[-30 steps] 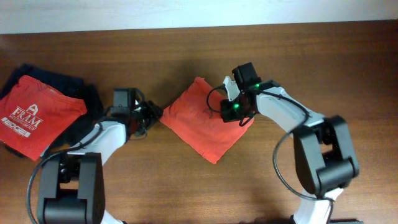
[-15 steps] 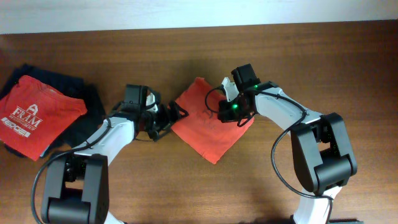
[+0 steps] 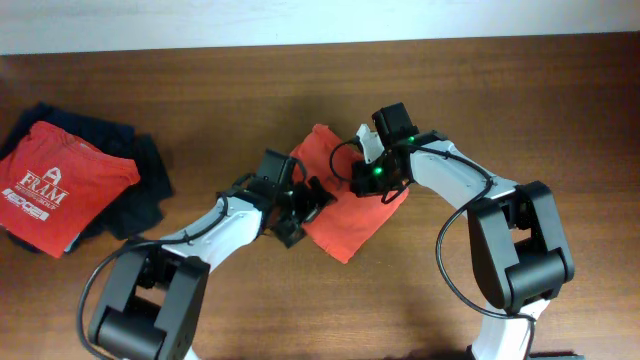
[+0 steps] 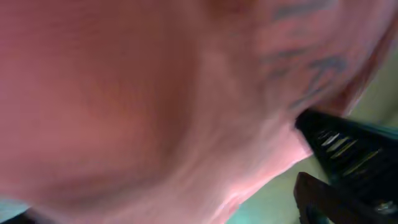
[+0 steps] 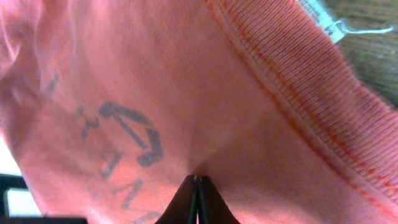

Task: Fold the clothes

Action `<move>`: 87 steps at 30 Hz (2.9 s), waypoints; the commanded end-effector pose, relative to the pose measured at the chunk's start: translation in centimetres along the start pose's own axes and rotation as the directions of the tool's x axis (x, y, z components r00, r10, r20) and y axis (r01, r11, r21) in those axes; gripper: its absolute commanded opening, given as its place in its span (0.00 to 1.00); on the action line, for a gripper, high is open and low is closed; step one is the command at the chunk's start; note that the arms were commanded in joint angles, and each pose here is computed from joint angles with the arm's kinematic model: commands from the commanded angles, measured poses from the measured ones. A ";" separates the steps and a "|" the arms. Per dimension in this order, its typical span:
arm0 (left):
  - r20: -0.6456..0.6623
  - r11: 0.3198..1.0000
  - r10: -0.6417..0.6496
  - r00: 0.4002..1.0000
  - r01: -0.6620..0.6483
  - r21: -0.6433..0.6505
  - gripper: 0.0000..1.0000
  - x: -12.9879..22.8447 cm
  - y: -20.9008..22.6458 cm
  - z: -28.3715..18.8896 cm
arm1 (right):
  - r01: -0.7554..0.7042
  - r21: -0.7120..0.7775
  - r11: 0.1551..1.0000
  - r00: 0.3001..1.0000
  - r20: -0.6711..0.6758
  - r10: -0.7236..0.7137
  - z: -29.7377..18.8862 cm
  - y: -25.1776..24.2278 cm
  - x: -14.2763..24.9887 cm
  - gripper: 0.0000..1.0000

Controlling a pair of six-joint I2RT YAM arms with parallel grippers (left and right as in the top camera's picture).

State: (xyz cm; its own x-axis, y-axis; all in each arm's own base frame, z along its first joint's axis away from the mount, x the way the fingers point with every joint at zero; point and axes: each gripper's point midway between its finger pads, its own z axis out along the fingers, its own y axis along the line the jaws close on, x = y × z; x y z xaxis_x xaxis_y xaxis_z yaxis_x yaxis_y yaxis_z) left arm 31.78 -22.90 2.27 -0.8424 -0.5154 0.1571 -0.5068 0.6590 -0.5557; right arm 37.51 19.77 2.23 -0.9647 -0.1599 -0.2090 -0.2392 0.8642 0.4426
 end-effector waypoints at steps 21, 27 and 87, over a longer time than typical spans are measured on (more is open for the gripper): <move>-0.214 0.995 -0.055 0.975 0.036 -0.089 0.47 -1.1 7.8 2.3 | -0.009 -0.117 0.993 0.997 0.079 0.019 -3.0 1.2 -2.0 0.10; -0.201 0.997 -0.030 0.979 0.015 -0.075 0.46 -3.7 10.2 0.2 | 0.077 -0.259 0.963 0.987 0.158 -0.037 -4.0 4.3 -3.9 0.10; 0.030 0.996 -0.056 0.998 0.058 -0.067 0.62 -7.5 7.2 1.9 | -0.048 0.026 0.999 0.999 -0.014 0.048 3.9 1.4 0.3 0.10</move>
State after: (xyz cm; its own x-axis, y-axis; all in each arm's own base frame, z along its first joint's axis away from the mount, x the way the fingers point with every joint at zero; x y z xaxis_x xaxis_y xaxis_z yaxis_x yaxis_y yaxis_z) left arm 35.69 -18.93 1.38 -0.8622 -0.4401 0.2509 -0.4801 0.5519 -0.6818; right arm 38.08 22.66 0.72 -0.9711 -0.1109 -0.2113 -0.1973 0.8710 0.4499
